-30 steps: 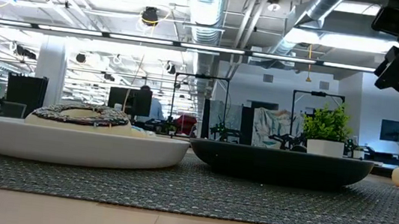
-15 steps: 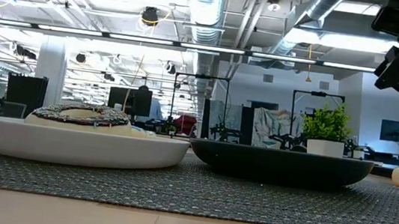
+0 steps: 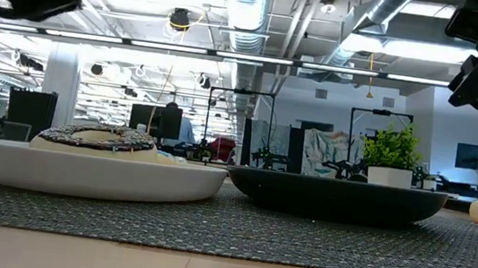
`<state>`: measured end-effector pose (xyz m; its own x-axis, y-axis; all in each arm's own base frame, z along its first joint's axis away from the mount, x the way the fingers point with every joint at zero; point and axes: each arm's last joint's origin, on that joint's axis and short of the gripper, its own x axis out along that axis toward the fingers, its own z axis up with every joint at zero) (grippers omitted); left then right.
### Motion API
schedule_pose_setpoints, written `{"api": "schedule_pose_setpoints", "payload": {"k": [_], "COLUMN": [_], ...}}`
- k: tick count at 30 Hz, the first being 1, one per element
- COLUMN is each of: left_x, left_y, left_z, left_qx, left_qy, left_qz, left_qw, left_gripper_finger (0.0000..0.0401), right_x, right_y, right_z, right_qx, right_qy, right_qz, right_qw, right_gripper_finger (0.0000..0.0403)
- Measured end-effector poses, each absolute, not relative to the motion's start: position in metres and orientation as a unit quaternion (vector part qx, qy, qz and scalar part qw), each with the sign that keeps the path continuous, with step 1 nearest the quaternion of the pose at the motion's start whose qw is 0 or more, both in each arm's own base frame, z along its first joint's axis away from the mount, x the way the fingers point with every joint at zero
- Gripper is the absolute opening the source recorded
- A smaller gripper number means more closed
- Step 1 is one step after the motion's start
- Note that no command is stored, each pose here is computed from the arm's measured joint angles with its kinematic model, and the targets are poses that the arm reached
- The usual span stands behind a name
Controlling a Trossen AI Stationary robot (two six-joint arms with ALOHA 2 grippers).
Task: Pick & Place donuts
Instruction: Put the small purple donut on the black plate
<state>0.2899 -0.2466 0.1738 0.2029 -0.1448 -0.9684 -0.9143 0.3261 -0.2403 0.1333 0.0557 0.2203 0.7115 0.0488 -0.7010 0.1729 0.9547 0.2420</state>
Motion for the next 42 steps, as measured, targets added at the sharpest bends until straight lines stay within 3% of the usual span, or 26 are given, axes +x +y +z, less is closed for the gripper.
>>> {"api": "schedule_pose_setpoints", "payload": {"k": [18,26,42], "left_x": [0.284,0.291,0.299], "left_y": [-0.252,-0.267,-0.273], "left_z": [0.184,0.156,0.147], "left_qx": [-0.498,-0.501,-0.502], "left_qy": [0.545,0.57,0.565], "left_qz": [0.355,0.366,0.376], "left_qw": [0.573,0.538,0.535], "left_gripper_finger": [0.0261,0.0261,0.0259], "right_x": [0.136,0.136,0.136], "right_y": [0.045,0.045,0.045], "right_z": [0.219,0.219,0.219], "right_qx": [0.147,0.147,0.147], "right_qy": [0.372,0.372,0.372], "right_qz": [-0.087,-0.086,-0.086], "right_qw": [0.912,0.912,0.912], "right_gripper_finger": [0.0001,0.0001,0.0001]}}
